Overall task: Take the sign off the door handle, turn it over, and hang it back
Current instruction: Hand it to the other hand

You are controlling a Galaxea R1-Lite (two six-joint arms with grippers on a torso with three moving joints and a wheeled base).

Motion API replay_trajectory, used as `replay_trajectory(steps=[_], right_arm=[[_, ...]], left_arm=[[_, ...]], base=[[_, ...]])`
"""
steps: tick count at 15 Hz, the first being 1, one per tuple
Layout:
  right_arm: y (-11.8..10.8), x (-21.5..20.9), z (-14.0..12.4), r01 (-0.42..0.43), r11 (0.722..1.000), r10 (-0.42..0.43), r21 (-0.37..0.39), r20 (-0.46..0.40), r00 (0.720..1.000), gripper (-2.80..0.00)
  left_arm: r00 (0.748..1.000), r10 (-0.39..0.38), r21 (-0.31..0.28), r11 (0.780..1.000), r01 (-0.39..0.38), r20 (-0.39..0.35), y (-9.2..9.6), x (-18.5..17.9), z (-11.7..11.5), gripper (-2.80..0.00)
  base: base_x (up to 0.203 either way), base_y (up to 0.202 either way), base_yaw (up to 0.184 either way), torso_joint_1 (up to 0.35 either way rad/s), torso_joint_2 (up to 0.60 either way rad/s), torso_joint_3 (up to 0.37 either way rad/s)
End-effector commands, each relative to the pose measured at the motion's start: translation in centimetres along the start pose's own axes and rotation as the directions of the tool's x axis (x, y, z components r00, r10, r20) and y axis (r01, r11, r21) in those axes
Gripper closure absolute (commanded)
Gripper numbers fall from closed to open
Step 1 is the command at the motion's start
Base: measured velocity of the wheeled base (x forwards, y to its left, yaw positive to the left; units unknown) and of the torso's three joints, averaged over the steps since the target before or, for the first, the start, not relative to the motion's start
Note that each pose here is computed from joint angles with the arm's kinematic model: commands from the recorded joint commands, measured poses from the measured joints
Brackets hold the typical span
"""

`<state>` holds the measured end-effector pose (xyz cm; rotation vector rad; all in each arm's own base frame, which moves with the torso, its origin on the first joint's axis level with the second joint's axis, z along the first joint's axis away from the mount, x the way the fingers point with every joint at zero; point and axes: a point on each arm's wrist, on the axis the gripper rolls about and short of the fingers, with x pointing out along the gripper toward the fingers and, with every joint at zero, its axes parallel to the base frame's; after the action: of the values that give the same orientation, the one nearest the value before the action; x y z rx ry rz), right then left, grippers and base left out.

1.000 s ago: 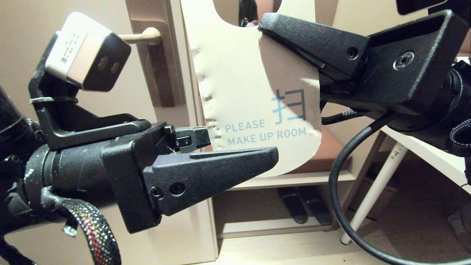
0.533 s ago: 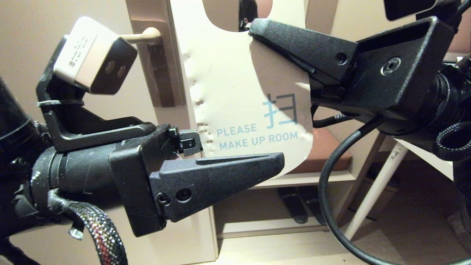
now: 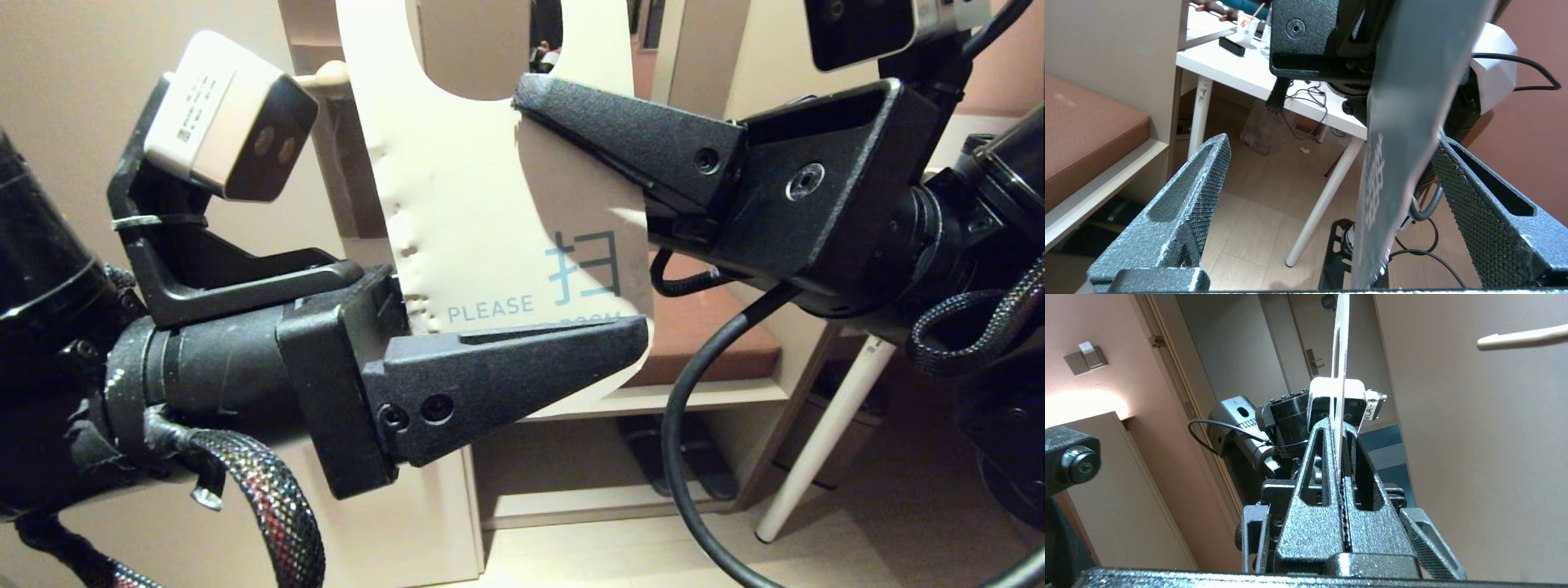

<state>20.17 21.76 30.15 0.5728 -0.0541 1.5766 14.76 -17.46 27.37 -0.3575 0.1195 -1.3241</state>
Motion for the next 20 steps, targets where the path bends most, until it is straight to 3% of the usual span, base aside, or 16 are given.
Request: replay_trajectory(steps=[1,8,9,20], right_arm=[[-0.09,-0.01,-0.16,-0.002,1.000,0.002,0.004,-0.003,1.000,0.00],[-0.47,0.15,-0.48,0.000,1.000,0.000,0.011,-0.010,1.000,0.00],[-0.49,0.14,-0.46,0.001,1.000,-0.001,0.010,-0.009,1.000,0.00],[-0.72,0.20,-0.72,0.005,1.000,-0.004,0.017,-0.015,1.000,0.00]], left_arm=[[1.000,0.000,-0.004,1.000,0.000,-0.003,0.09,0.03,-0.14,-2.80],[1.000,-0.008,0.009,1.000,0.008,0.017,0.24,-0.12,-0.66,-2.80],[1.000,-0.008,0.005,1.000,0.008,0.018,0.21,-0.15,-0.62,0.00],[1.000,-0.010,-0.004,1.000,0.010,0.023,0.14,-0.16,-0.48,0.00]], base=[[0.000,0.000,0.000,0.000,0.00,0.000],[0.000,0.000,0.000,0.000,0.00,0.000],[0.000,0.000,0.000,0.000,0.00,0.000],[0.000,0.000,0.000,0.000,0.00,0.000]])
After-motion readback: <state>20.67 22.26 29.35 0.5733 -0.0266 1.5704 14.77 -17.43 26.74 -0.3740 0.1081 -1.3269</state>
